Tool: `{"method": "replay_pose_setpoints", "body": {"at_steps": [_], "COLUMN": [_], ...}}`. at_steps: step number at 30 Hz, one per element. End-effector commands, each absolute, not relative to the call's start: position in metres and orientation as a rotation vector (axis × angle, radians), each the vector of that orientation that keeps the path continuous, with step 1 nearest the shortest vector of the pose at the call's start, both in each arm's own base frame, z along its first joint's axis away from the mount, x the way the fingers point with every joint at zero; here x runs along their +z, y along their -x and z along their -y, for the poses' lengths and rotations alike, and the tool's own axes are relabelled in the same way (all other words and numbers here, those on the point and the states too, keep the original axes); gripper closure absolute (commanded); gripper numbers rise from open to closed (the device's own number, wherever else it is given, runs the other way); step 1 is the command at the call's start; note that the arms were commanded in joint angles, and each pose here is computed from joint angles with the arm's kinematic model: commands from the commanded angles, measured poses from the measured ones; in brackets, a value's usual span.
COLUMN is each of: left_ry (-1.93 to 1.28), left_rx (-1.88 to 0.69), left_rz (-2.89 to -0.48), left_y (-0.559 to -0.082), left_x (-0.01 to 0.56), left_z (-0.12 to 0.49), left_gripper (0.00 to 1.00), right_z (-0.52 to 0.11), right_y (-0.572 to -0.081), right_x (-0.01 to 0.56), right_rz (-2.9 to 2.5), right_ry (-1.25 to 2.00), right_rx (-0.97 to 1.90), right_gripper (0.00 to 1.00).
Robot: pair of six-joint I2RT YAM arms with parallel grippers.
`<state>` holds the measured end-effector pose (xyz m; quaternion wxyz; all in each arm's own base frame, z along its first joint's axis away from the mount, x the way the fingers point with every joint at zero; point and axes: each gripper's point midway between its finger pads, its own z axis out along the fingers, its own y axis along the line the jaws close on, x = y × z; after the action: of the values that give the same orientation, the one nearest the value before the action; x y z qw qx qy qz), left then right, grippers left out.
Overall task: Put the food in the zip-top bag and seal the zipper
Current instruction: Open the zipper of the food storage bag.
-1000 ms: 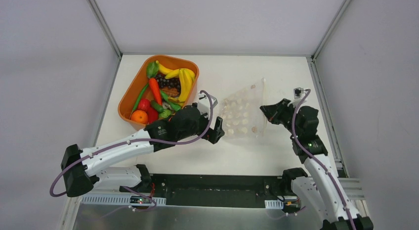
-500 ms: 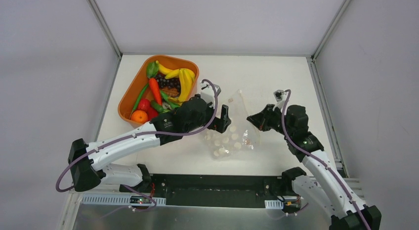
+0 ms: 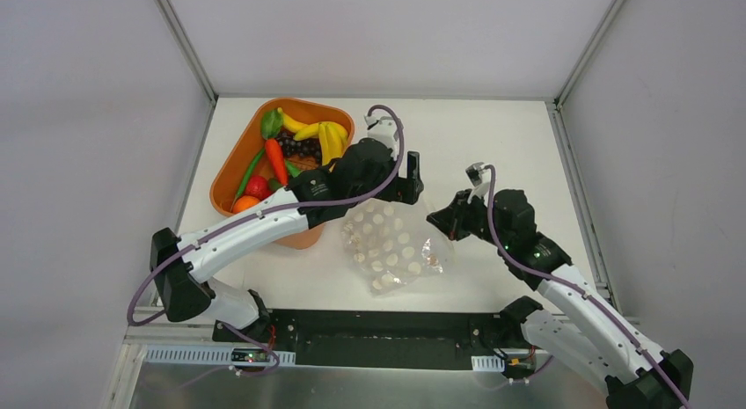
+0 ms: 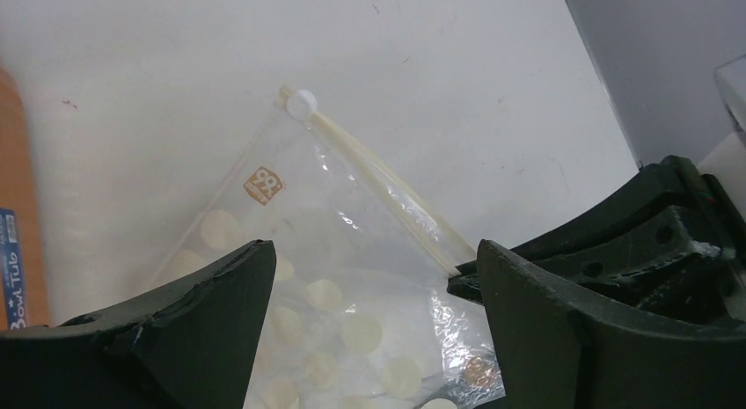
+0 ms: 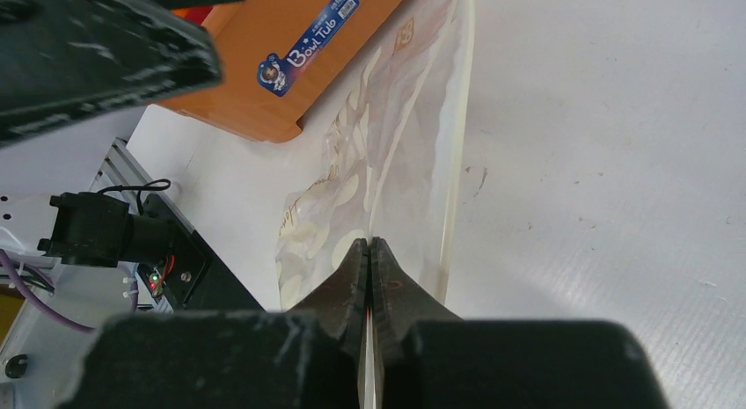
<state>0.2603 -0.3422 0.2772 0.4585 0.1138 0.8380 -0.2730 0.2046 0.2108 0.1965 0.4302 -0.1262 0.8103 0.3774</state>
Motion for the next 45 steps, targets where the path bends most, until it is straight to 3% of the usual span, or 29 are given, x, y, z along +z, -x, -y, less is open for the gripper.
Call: {"method": "replay_pose_setpoints", "body": {"at_steps": [1,12,21,28,37,45], "left_ry": [-0.270,-0.268,-0.311,-0.328,-0.343,-0.360], "left_rx": [-0.686,-0.731,-0.701,-0.720,-0.692,-0.689], "left_rz": [-2.155,-2.258,-2.317,-2.323,-2.337,-2.338], "left_y": [-0.254,-0.249,-0.243,-0.241,-0.242,-0.241], "left_x": [0.273,0.259,0.240,0.234,0.227,0.226], "left_z": [0.348,0.367,0.366,0.369,0.369,0.368], "left_gripper": [0.14,0.17,0.30,0.48,0.59,0.87], "right_z": [-0.216,-0.226,-0.230,-0.233,-0.234,-0.236], "right_y": [-0.207,-0.192,-0.191,-0.192,-0.186,-0.185], "right_x": [0.239,0.252,0.255,0.252,0.256,0.255], "right_rz": [-1.875,-1.839,-1.825,-1.835,-1.814,-1.816], "right_ry": [0.340,0.390,0.396,0.399,0.421,0.431], "right_rx": [0.966,1.007,0.994,0.980,0.988,0.992], "right_gripper": [1.00,1.00,1.00,1.00,1.00,1.00]}}
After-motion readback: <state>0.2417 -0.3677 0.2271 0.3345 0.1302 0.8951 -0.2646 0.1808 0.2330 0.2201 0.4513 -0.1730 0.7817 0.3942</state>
